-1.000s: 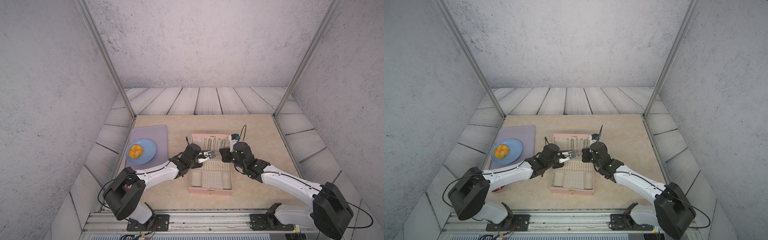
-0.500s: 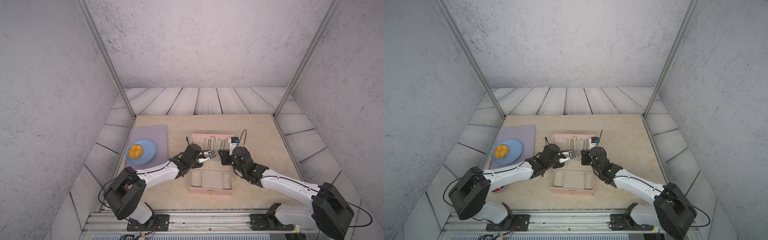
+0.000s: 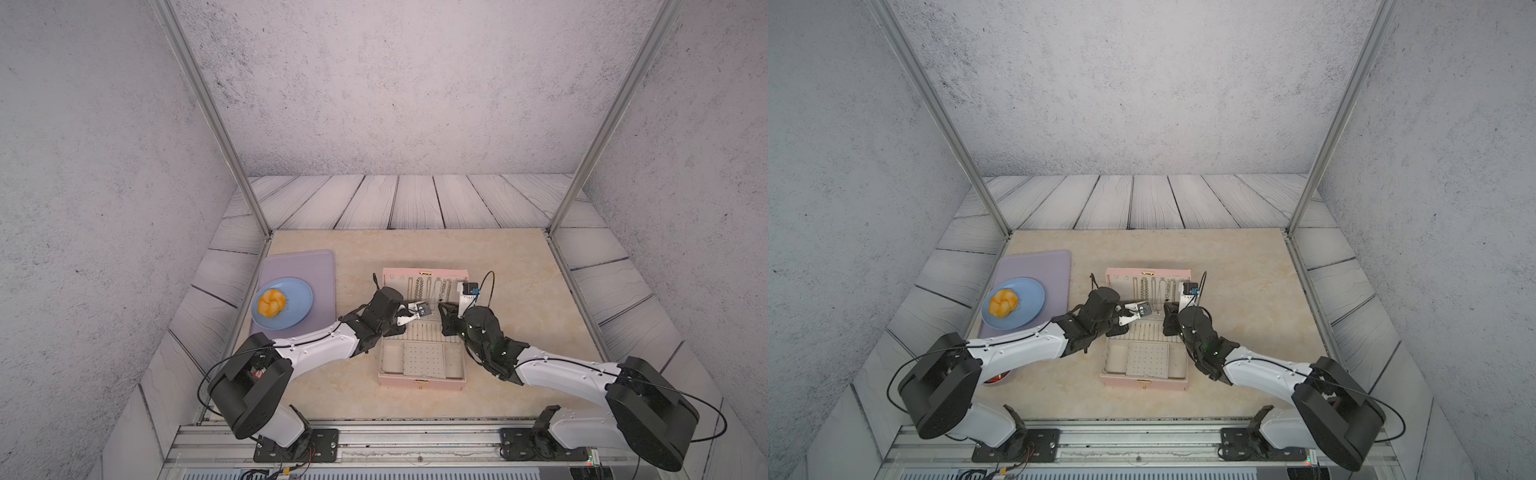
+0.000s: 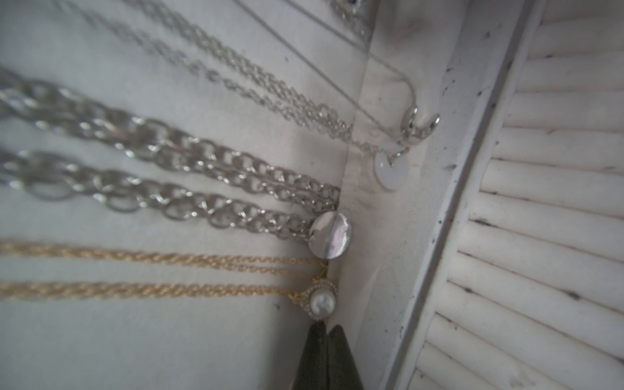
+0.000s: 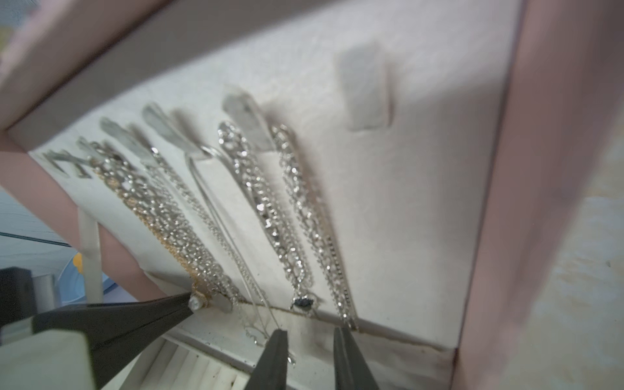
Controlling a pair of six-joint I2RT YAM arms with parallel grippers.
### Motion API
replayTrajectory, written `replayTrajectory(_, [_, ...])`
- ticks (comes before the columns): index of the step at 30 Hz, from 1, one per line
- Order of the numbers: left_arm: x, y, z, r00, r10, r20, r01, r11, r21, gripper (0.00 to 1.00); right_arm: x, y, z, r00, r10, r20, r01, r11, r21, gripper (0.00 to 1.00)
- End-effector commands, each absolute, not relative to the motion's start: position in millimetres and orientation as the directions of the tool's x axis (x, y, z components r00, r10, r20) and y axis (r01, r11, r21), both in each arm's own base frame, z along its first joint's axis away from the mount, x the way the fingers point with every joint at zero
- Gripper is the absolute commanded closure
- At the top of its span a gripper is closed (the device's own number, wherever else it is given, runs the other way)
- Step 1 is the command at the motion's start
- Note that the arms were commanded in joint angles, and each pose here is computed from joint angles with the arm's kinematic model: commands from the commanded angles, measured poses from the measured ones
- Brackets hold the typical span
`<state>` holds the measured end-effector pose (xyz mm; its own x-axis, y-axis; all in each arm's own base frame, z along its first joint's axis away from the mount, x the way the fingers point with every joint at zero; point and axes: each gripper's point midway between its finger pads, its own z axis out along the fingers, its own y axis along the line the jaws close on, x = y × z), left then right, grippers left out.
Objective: Put jewelry chain into jewelry box
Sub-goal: Adjust the necklace in the storage slot.
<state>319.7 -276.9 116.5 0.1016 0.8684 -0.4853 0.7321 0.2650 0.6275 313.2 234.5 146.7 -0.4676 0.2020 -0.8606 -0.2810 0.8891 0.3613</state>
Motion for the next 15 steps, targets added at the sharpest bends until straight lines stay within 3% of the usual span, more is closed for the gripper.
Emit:
replayTrajectory(1, [323,-280,118,0.090,0.865,-0.493,0.731,0.279,0.623,1.00,323,235,160,-0.419,0.235,-0.877,-0.258,0.895,0.363,0.74])
replayTrajectory(15, [324,-278,120,0.093,0.865,-0.493,0.723,0.282,0.630,1.00,333,237,153,-0.422,0.221,-0.879,-0.226,0.914,0.338,0.76])
